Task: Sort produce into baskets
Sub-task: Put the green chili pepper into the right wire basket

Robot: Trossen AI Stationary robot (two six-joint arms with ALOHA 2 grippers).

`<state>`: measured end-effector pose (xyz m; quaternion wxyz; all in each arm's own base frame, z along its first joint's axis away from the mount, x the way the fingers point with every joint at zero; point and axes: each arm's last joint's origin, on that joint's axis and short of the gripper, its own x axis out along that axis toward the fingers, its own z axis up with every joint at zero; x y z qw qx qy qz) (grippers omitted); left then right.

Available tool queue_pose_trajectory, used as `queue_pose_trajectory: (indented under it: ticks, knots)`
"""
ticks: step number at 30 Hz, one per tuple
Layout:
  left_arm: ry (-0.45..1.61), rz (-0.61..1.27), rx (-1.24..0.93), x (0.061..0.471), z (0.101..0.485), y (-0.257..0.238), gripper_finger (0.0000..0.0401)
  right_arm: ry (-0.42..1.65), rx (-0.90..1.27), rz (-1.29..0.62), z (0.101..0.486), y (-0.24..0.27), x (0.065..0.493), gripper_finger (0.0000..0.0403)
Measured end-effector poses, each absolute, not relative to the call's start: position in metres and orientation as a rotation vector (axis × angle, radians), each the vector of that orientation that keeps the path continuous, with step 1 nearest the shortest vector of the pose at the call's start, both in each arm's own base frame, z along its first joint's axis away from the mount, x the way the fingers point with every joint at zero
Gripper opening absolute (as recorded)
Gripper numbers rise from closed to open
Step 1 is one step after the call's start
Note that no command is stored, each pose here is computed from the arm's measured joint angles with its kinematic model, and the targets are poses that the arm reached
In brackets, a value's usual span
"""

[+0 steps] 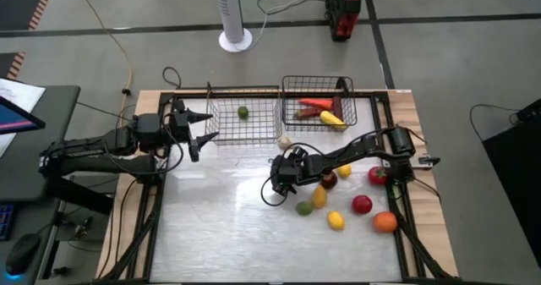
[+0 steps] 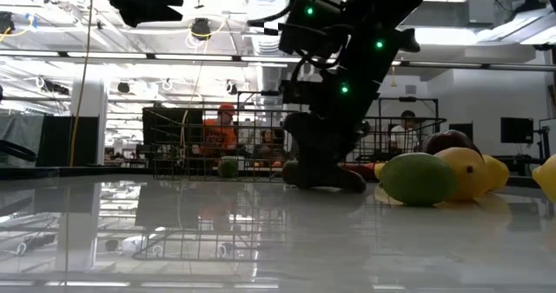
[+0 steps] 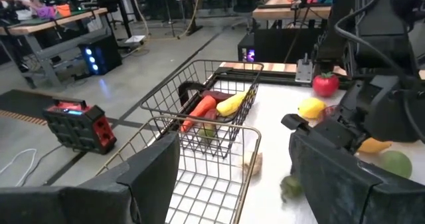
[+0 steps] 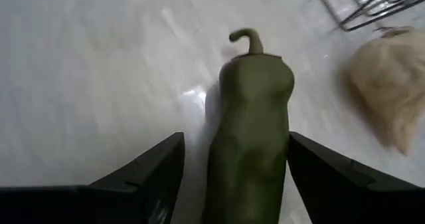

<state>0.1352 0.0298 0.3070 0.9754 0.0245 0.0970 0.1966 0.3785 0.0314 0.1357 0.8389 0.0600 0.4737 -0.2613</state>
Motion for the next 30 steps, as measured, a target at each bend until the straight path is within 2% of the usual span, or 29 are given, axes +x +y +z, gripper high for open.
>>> queue_pose_trajectory:
  ticks: [4, 11, 16, 20, 30]
  knots:
    - [0.196, 0.396, 0.053, 0.135, 0.307, 0.030, 0.0272, 1.022, 0.145, -0.499, 0.135, 0.033, 0.379, 0.0244]
    - [0.196, 0.397, 0.053, 0.135, 0.307, 0.030, 0.0272, 1.052, 0.127, -0.432, 0.143, 0.034, 0.377, 0.0153]
    - [0.190, 0.399, 0.054, 0.135, 0.308, 0.030, 0.0272, 1.035, 0.103, -0.409, 0.172, 0.034, 0.374, 0.0151]
    - [0.173, 0.411, 0.073, 0.134, 0.310, 0.030, 0.0272, 0.993, 0.097, -0.399, 0.202, 0.030, 0.365, 0.0170]
    - [0.159, 0.412, 0.071, 0.131, 0.311, 0.030, 0.0272, 0.761, 0.008, -0.323, 0.273, 0.025, 0.344, 0.0166]
